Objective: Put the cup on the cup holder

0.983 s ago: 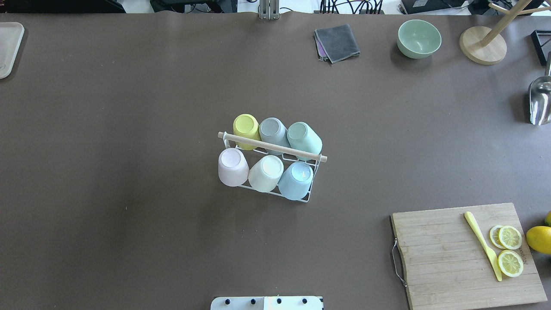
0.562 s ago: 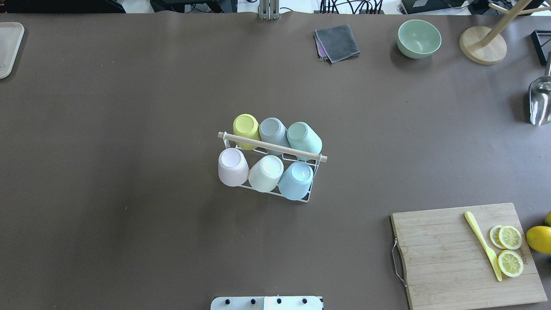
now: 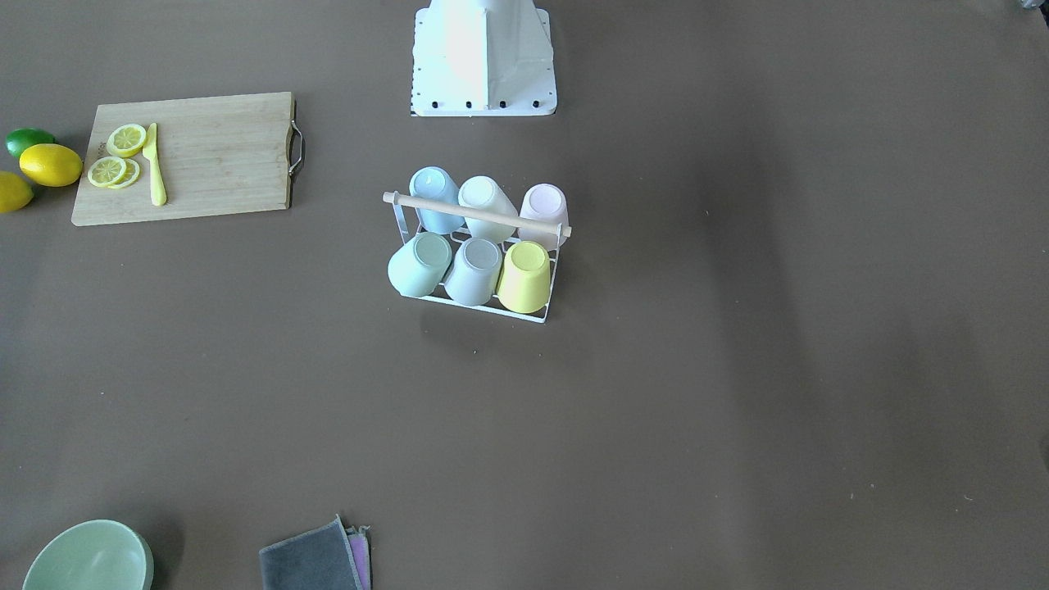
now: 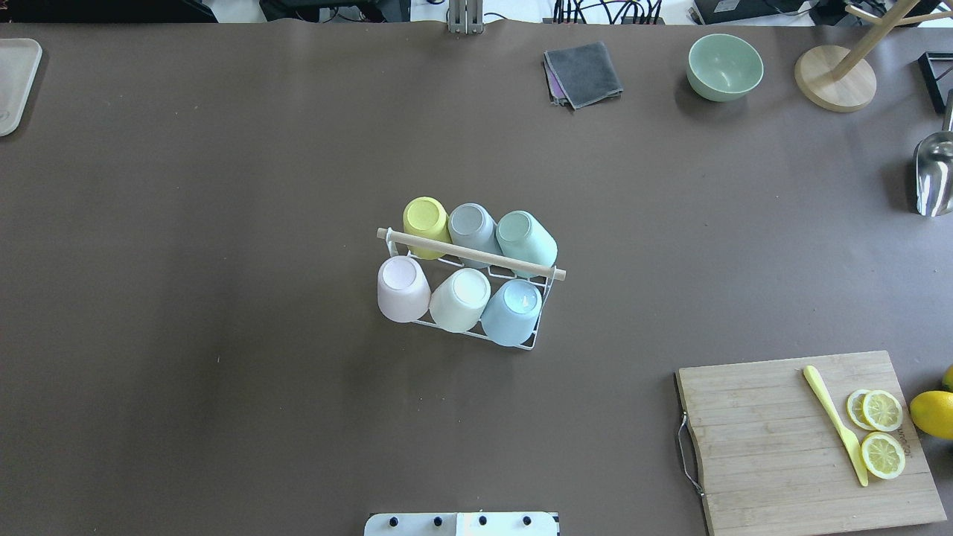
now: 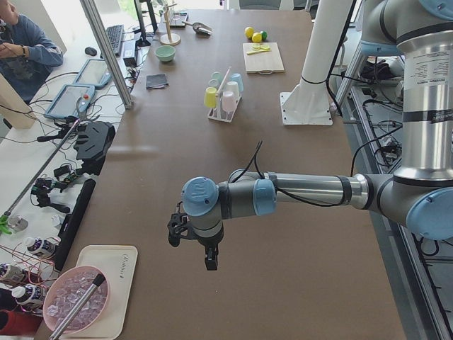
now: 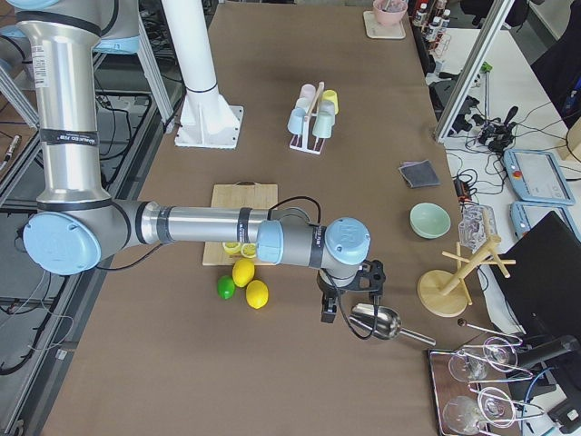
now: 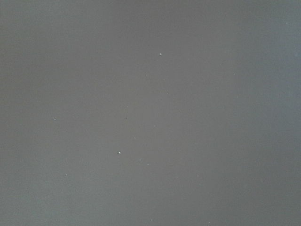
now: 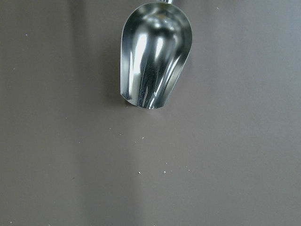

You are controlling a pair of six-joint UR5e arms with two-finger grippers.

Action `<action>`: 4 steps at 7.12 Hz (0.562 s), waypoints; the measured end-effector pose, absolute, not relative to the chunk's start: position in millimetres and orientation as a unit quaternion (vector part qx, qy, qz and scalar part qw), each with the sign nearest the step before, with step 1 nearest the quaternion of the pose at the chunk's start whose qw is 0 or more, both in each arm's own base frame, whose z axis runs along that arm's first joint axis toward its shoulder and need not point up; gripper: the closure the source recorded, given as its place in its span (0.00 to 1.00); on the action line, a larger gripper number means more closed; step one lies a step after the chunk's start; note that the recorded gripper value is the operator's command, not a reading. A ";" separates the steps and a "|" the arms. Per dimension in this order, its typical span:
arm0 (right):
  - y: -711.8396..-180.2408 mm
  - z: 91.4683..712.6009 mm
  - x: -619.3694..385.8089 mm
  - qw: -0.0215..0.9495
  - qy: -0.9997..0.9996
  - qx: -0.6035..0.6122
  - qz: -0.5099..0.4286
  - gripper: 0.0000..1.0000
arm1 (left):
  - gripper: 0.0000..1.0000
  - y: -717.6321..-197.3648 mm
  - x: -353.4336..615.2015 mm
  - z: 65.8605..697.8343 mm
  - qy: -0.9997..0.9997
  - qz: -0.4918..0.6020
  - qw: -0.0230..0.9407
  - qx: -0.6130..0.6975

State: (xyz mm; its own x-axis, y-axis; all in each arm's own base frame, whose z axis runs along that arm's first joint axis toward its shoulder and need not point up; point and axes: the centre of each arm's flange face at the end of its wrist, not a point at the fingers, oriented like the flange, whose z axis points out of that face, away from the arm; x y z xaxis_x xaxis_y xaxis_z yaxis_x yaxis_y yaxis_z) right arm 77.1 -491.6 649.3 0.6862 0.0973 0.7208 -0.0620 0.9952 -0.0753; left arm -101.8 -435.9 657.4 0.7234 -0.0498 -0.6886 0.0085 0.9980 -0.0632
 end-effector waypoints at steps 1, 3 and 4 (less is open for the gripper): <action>-490.8 648.6 77.1 0.918 -0.394 -0.022 0.043 0.00 | 0.02 -435.3 -101.4 658.1 0.372 -0.015 0.928 -0.028; -490.1 648.3 77.2 0.918 -0.393 -0.021 0.043 0.00 | 0.02 -435.2 -101.1 658.7 0.371 -0.014 0.928 -0.026; -490.1 648.2 77.3 0.918 -0.393 -0.021 0.043 0.00 | 0.02 -435.1 -101.2 659.0 0.370 -0.013 0.928 -0.026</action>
